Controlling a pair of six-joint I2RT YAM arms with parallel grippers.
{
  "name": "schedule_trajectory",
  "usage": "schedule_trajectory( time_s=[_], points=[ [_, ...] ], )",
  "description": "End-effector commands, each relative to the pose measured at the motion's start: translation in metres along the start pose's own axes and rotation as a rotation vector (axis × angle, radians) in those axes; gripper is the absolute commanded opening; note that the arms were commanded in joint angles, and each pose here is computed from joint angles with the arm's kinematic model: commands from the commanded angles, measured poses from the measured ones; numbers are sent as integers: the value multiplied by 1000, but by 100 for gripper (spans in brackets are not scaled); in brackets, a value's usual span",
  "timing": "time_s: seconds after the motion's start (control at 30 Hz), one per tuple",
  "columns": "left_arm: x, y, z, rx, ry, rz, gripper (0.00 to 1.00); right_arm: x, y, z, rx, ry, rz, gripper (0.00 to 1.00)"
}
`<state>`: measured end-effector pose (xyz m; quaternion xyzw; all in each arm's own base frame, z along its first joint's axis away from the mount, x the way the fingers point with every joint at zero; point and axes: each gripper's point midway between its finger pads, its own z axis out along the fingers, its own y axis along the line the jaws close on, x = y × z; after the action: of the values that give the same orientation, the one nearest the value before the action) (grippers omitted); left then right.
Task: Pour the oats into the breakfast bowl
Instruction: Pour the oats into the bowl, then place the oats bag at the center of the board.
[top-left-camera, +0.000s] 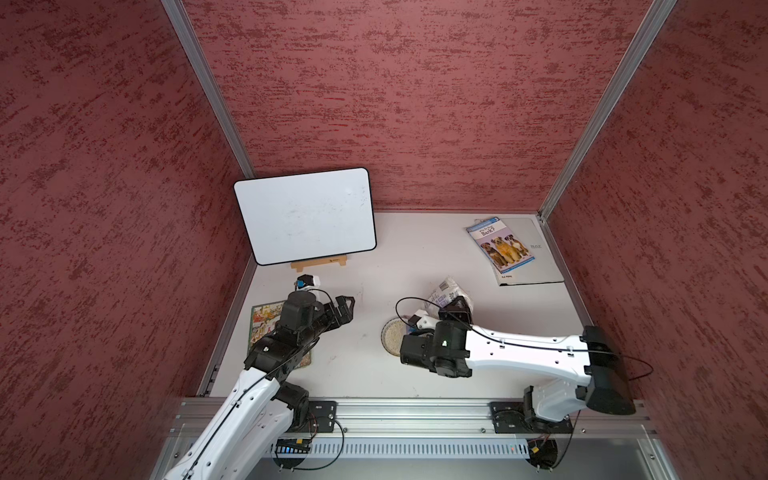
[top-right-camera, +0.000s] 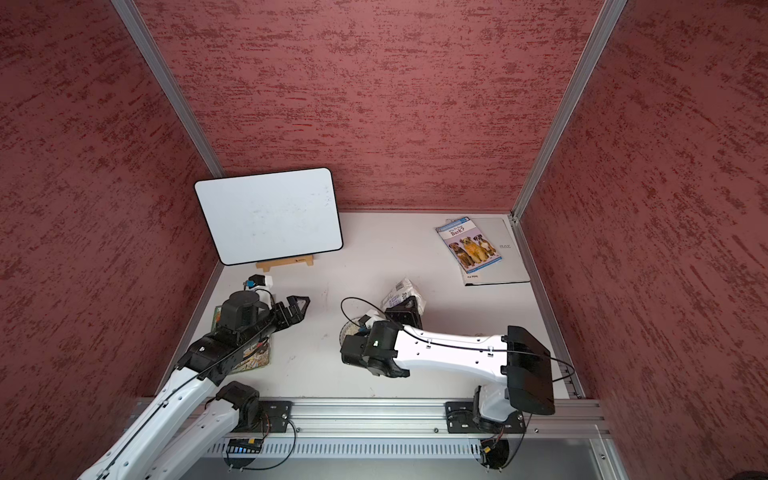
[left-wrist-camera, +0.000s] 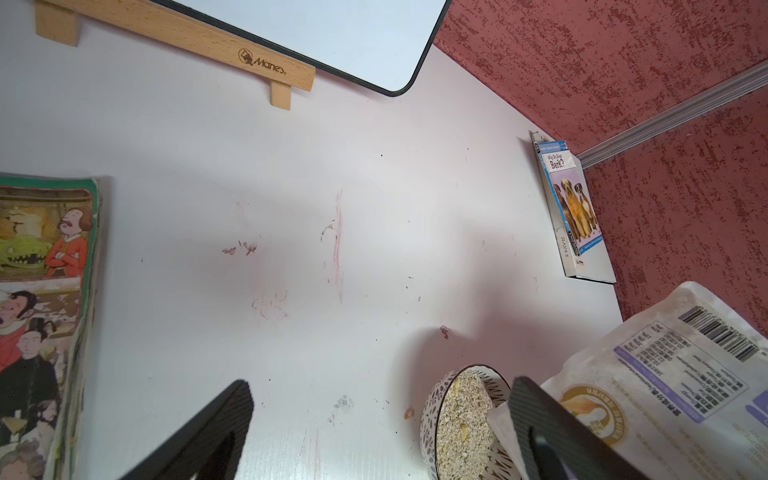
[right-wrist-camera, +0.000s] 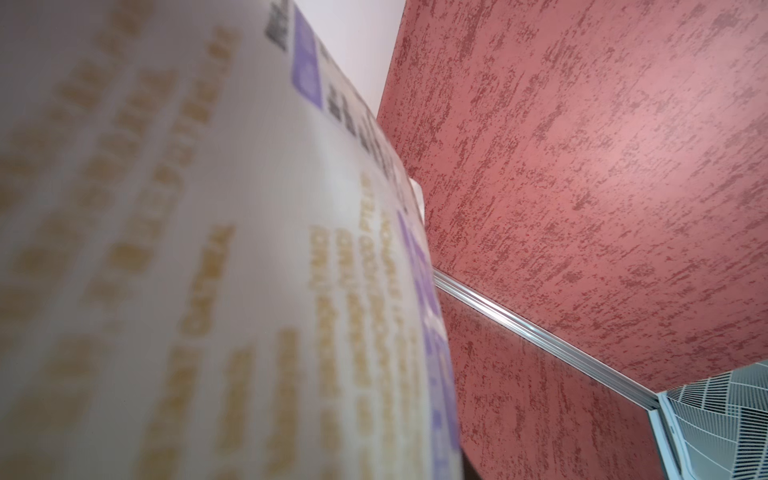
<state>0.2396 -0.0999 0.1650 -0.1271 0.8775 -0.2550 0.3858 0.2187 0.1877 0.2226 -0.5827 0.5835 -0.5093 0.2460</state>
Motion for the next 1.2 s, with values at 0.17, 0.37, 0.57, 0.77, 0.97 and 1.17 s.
schedule_trajectory(
  time_s=[0.17,0.37,0.57,0.77,0.97,1.17],
  points=[
    [-6,-7,-2,15,-2,9,100,12,-4,7,-67,-37,257,0],
    [-6,-8,-2,19,4,2,100,17,2,13,-138,-55,361,0],
    [-9,-11,-5,26,1,-9,100,20,4,18,-225,-94,519,0],
    [-12,-15,-7,35,-3,-30,100,13,3,23,-312,-125,676,0],
    [-16,-18,-11,37,-10,-53,100,9,-5,32,-380,-128,852,0],
    [-21,-20,-15,36,-29,-66,100,3,-11,44,-508,-158,1062,0]
  ],
)
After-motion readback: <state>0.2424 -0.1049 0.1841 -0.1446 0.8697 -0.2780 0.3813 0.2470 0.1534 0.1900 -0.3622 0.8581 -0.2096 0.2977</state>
